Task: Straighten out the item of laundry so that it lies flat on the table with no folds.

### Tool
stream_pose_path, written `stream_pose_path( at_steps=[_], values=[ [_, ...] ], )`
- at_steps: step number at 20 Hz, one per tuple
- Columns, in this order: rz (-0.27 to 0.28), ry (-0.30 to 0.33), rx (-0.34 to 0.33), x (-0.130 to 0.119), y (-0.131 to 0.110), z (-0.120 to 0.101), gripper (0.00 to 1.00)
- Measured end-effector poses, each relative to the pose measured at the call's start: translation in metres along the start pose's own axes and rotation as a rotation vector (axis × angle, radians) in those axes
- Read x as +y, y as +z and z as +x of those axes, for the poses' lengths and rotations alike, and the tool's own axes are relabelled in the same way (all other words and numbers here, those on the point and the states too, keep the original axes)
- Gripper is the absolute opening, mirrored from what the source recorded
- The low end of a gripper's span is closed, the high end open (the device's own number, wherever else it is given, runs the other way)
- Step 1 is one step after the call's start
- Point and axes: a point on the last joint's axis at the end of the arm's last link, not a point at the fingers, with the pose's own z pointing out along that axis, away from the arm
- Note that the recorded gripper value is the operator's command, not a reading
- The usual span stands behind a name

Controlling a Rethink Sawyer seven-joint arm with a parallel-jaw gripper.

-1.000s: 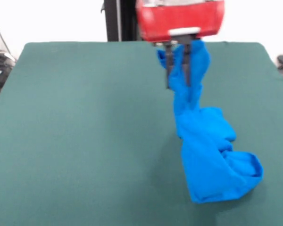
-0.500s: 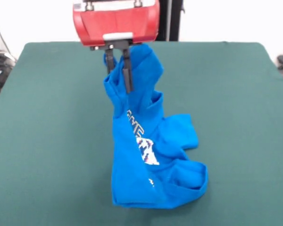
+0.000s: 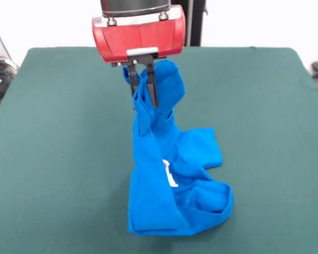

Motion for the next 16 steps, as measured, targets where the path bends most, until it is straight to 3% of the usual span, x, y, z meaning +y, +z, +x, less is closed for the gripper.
stream_pose_path(
  at_steps=[9, 16],
  values=[
    [-0.011, -0.007, -0.016, -0.001, -0.009, -0.004, 0.00],
    [0.004, 0.003, -0.002, -0.023, -0.019, 0.012, 0.00]
  ],
)
